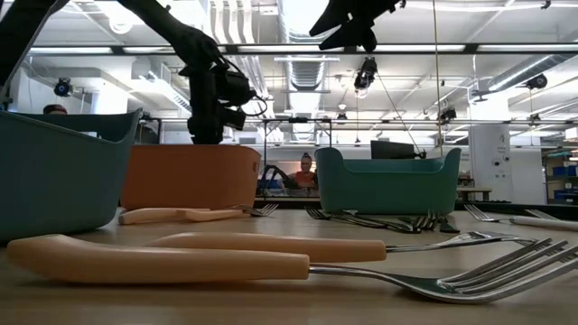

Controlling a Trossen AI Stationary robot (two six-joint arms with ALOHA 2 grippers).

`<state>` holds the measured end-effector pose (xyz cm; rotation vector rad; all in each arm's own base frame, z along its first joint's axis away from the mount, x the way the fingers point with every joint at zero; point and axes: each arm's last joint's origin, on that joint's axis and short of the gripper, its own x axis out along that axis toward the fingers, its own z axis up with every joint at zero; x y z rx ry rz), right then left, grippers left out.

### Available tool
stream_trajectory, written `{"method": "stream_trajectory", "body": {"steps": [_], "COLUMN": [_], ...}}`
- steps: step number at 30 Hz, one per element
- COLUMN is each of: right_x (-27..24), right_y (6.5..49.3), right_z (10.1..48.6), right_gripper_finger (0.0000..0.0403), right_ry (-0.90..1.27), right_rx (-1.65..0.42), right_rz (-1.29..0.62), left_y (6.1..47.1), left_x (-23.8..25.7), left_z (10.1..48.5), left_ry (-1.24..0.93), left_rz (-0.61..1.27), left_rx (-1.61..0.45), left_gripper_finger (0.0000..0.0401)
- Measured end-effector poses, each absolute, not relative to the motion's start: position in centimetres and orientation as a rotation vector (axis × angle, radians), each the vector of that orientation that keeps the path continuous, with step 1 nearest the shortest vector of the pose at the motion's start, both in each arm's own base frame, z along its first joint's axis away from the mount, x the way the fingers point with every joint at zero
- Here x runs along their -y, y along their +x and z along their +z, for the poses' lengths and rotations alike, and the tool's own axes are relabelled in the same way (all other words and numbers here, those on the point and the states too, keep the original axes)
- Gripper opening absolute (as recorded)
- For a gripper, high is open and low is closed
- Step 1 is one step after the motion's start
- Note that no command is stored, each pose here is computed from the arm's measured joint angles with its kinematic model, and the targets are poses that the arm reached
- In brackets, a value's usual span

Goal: Sort silverware by color (type)
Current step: Put the black fork into the orange bin

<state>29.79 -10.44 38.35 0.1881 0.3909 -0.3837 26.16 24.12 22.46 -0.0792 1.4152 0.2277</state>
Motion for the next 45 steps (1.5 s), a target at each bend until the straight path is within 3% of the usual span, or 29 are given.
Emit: {"method": "stream_trajectory", "body": {"steps": [29, 40, 45], "right_x": [10.4, 10.4, 10.4], "right_y": [29.8, 29.8, 29.8], "right_z": [38.4, 38.4, 38.4], "right_gripper_finger": [0.0215, 0.0215, 0.0215], "right_ry": [0.177, 0.174, 0.199], "right_rx": [-0.392, -0.393, -0.388], "right_rz": [-0.381, -0.380, -0.384], "left_y": [26.8, 26.7, 26.6], "left_x": [-24.7, -24.7, -24.6], "left_z": [20.4, 20.7, 24.5], "left_ry": [-0.107, -0.121, -0.157], "left_rz": [0.211, 0.237, 0.326], "left_rx": [-1.445, -1.439, -1.369], "left_gripper_finger": [0.0002, 0.0079, 0.0088]}}
